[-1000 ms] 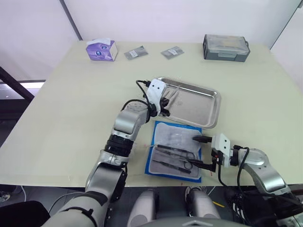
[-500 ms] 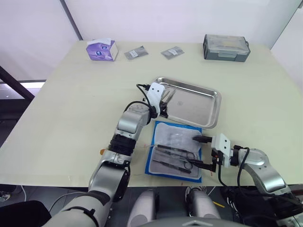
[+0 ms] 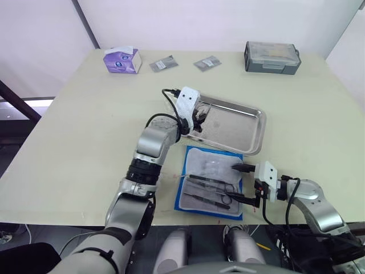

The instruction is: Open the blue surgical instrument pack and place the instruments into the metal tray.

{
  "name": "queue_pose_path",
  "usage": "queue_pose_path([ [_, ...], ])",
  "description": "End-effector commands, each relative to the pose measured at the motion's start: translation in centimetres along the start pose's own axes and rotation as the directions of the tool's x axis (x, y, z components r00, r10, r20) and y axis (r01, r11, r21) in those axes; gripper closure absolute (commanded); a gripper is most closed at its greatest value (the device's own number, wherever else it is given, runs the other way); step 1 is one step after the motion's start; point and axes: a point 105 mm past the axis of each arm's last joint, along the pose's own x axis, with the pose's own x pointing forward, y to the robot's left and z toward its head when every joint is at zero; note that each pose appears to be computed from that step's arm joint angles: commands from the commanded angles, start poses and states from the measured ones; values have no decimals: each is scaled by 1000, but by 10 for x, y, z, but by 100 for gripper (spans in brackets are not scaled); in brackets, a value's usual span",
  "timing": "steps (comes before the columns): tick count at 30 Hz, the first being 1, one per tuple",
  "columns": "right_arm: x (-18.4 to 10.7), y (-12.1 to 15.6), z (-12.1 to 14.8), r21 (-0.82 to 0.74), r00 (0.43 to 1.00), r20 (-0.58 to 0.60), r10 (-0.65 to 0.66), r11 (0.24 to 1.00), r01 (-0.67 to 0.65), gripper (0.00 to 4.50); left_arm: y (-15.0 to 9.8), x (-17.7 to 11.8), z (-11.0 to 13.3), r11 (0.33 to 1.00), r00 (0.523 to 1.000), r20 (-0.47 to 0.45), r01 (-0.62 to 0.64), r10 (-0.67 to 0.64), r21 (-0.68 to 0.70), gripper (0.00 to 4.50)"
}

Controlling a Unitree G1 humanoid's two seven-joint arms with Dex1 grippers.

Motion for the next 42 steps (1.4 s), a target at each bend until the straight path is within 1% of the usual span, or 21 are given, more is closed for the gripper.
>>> queue_pose_path([
  [1, -3, 8, -32, 101, 995, -102, 9, 995, 2, 0, -14, -19, 28, 980, 970, 145, 187, -196, 71, 273],
  [4, -2, 7, -32, 100, 995, -102, 9, 995, 1, 0, -17, -35, 18, 935, 933, 123, 318, -338, 158, 273],
  [5, -1, 7, -32, 100, 995, -101, 8, 995, 2, 0, -18, -38, 15, 920, 923, 112, 345, -368, 186, 273],
  [7, -1, 6, -31, 98, 995, -100, 7, 995, 3, 0, -23, -52, 6, 853, 870, 78, 455, -487, 257, 273],
  [8, -1, 6, -31, 98, 995, -100, 7, 995, 3, 0, -26, -60, 2, 811, 834, 64, 512, -548, 283, 273],
  [9, -1, 5, -31, 97, 995, -100, 7, 995, 3, 0, -29, -67, -2, 772, 797, 53, 563, -601, 295, 273],
  [10, -1, 5, -31, 97, 995, -100, 7, 995, 3, 0, -31, -71, -4, 749, 775, 49, 591, -631, 300, 273],
  [12, -1, 5, -31, 97, 995, -99, 7, 995, 3, 0, -30, -76, -11, 717, 749, 21, 625, -663, 308, 273],
  [13, -1, 5, -31, 97, 995, -99, 7, 995, 2, 0, -31, -80, -18, 677, 722, -14, 655, -692, 335, 273],
  [14, -1, 5, -31, 96, 995, -99, 7, 995, 2, 0, -30, -82, -28, 630, 701, -85, 682, -708, 372, 273],
  [15, 0, 5, -31, 96, 995, -99, 7, 995, 2, 0, -29, -84, -36, 593, 684, -137, 701, -717, 395, 273],
  [16, 0, 5, -31, 95, 995, -98, 6, 995, 3, 0, -29, -87, -41, 556, 652, -171, 732, -738, 394, 273],
  [17, 0, 4, -31, 94, 995, -98, 5, 996, 4, 0, -29, -88, -44, 535, 633, -185, 750, -752, 389, 273],
  [19, 0, 4, -31, 94, 995, -97, 3, 996, 7, 0, -33, -94, -51, 462, 565, -225, 801, -793, 381, 273],
  [20, 0, 4, -31, 95, 995, -97, 2, 995, 8, 0, -35, -96, -55, 435, 542, -247, 818, -803, 377, 273],
  [23, -1, 5, -31, 96, 995, -97, 0, 995, 9, 0, -36, -100, -66, 375, 494, -309, 849, -813, 371, 273],
  [26, -1, 5, -31, 97, 995, -98, -1, 995, 11, 0, -36, -101, -70, 348, 471, -332, 863, -817, 367, 273],
  [31, -1, 4, -31, 96, 995, -98, -4, 995, 13, 0, -32, -94, -82, 354, 490, -370, 856, -789, 377, 273],
  [37, -2, 4, -31, 95, 995, -98, -6, 995, 16, 0, -34, -95, -95, 338, 467, -393, 872, -792, 354, 273],
  [42, -3, 4, -31, 95, 995, -99, -8, 995, 18, 0, -35, -97, -102, 334, 456, -400, 880, -795, 338, 273],
])
